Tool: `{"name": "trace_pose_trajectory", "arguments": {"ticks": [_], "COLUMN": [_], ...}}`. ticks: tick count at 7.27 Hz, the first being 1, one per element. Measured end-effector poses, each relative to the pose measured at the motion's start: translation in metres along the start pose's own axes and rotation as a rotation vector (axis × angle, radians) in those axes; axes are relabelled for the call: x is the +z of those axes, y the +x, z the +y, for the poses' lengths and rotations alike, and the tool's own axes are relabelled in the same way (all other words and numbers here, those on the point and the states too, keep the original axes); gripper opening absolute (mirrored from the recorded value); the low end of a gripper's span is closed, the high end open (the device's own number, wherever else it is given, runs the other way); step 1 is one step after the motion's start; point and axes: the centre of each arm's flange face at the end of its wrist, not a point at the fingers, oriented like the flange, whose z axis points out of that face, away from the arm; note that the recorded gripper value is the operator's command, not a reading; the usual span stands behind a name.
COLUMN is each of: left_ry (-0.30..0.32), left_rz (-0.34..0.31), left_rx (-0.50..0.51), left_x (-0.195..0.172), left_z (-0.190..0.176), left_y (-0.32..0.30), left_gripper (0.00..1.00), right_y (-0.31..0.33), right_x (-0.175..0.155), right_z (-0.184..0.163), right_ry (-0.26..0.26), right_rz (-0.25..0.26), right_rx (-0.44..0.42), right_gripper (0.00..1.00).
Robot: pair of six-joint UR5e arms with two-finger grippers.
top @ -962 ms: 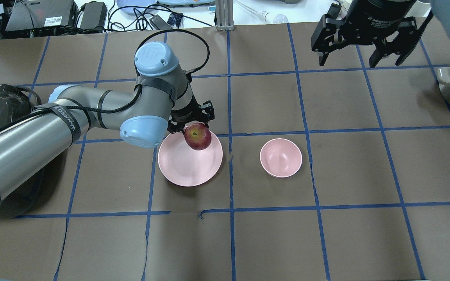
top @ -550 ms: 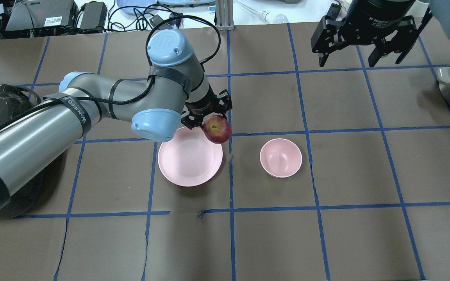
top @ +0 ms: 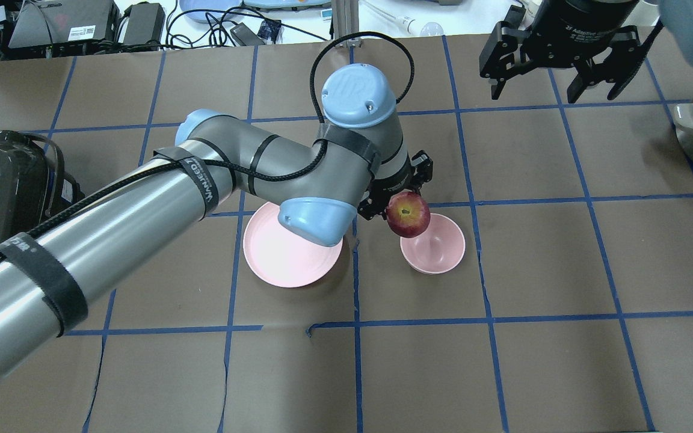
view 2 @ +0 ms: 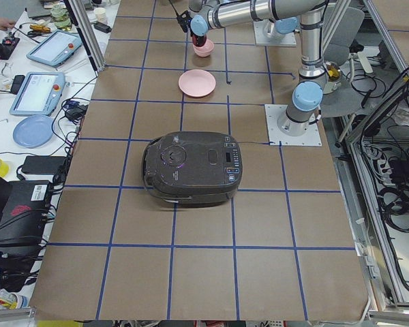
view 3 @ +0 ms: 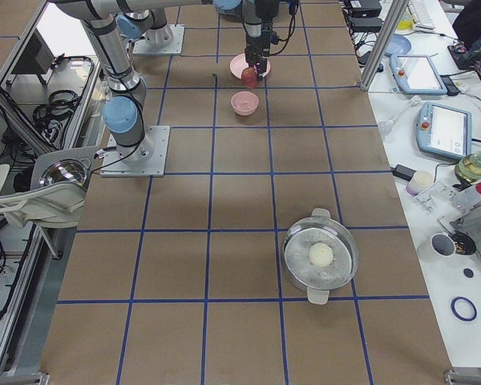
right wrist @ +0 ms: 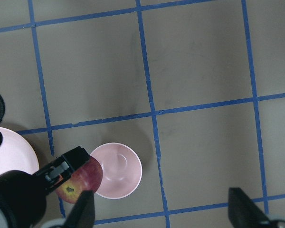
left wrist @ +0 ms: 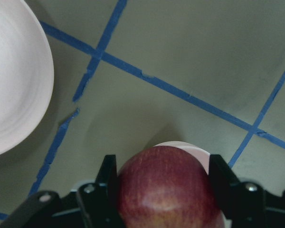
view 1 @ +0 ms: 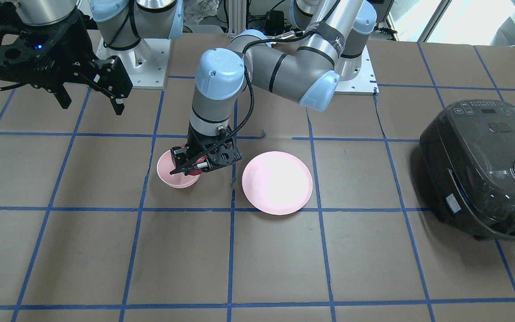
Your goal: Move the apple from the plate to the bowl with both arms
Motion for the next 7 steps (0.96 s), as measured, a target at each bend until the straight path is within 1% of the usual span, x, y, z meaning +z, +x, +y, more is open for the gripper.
{"name": "trace_pose_trajectory", "arguments": {"ticks": [3,4,5,6,7], "left_ry": [-0.007,-0.008,-0.010,-0.011,-0.007], "left_rz": [-0.004,-0.003,-0.009,-0.021,-0.036], "left_rx": [-0.041,-0.051,-0.057,-0.056,-0.052], "left_x": [0.034,0.043,0.051,0.060,0.068], "left_z": [0.024,0.026,0.029,0.032,0.036], "left_y": [0.013,0.015,0.015,0.015,0.015], "left_gripper": [0.08,0.14,0.57,0.87,0.93], "right_y": [0.001,0.000,0.000,0.000,0.000], "right_x": [0.003,0.003,0.004,0.005,0.005], "right_z": [0.000,0.001,0.001,0.001,0.001], "right_ry": [0.002,0.001,0.000,0.000,0.000], "right_rz": [0.002,0.003,0.006,0.010,0.011], "right_rx": [0.023,0.023,0.021,0.018,0.016], "right_gripper": [1.00,1.00,1.00,1.00,1.00]}}
